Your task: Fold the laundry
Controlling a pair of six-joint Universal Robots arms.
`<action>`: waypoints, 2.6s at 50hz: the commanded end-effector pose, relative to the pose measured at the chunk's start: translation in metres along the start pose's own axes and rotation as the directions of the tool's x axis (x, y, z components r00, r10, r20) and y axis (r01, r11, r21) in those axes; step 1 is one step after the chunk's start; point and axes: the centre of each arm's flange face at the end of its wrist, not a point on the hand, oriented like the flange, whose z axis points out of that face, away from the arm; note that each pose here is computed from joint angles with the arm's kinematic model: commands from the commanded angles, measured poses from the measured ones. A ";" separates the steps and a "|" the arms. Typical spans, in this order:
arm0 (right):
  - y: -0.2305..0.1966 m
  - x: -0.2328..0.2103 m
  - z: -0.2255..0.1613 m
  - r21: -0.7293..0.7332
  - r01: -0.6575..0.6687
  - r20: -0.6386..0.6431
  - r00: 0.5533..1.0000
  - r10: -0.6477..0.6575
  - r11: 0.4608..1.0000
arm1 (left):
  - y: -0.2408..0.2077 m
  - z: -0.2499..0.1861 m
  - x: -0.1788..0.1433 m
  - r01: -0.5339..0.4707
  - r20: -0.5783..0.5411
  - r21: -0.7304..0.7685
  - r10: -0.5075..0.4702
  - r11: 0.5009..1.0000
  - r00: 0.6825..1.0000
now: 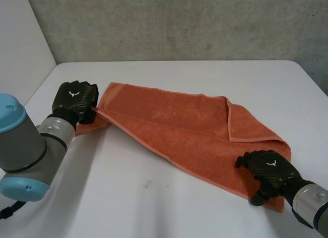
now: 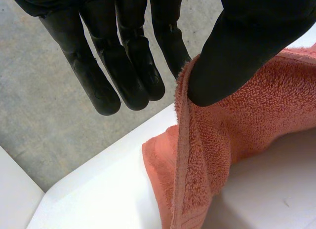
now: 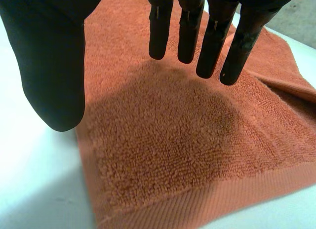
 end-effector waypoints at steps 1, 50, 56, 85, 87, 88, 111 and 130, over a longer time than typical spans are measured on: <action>0.006 -0.001 0.002 -0.015 0.051 0.001 0.999 -0.051 0.999 | 0.000 0.000 0.000 0.000 0.000 -0.001 0.000 1.000 1.000; -0.030 0.050 0.014 0.085 0.189 -0.286 0.945 -0.158 0.978 | 0.006 -0.004 0.002 0.001 -0.007 -0.032 -0.001 0.999 1.000; -0.058 0.057 -0.003 0.092 0.206 -0.334 0.928 -0.165 0.974 | 0.007 -0.015 0.003 -0.004 -0.030 -0.107 0.001 0.994 1.000; -0.062 0.072 -0.003 -0.405 0.326 -0.024 0.930 -0.366 0.854 | 0.017 -0.033 0.007 -0.286 -0.219 -0.367 0.217 0.885 0.951; -0.074 0.074 0.003 -0.382 0.353 -0.049 0.915 -0.400 0.854 | 0.010 -0.019 0.004 -0.290 -0.203 -0.333 0.232 0.897 0.951; -0.093 0.079 0.009 -0.343 0.367 -0.106 0.899 -0.424 0.865 | -0.003 -0.004 -0.001 -0.295 -0.173 -0.284 0.254 0.912 0.952; -0.259 0.111 -0.033 0.406 0.437 -0.630 0.770 -0.101 0.803 | -0.182 0.049 -0.055 -0.370 0.321 0.491 0.230 0.789 0.918; -0.076 0.053 0.074 -0.010 0.222 -0.284 0.934 -0.216 0.975 | 0.027 0.030 0.013 -0.290 -0.035 0.005 0.290 0.957 0.956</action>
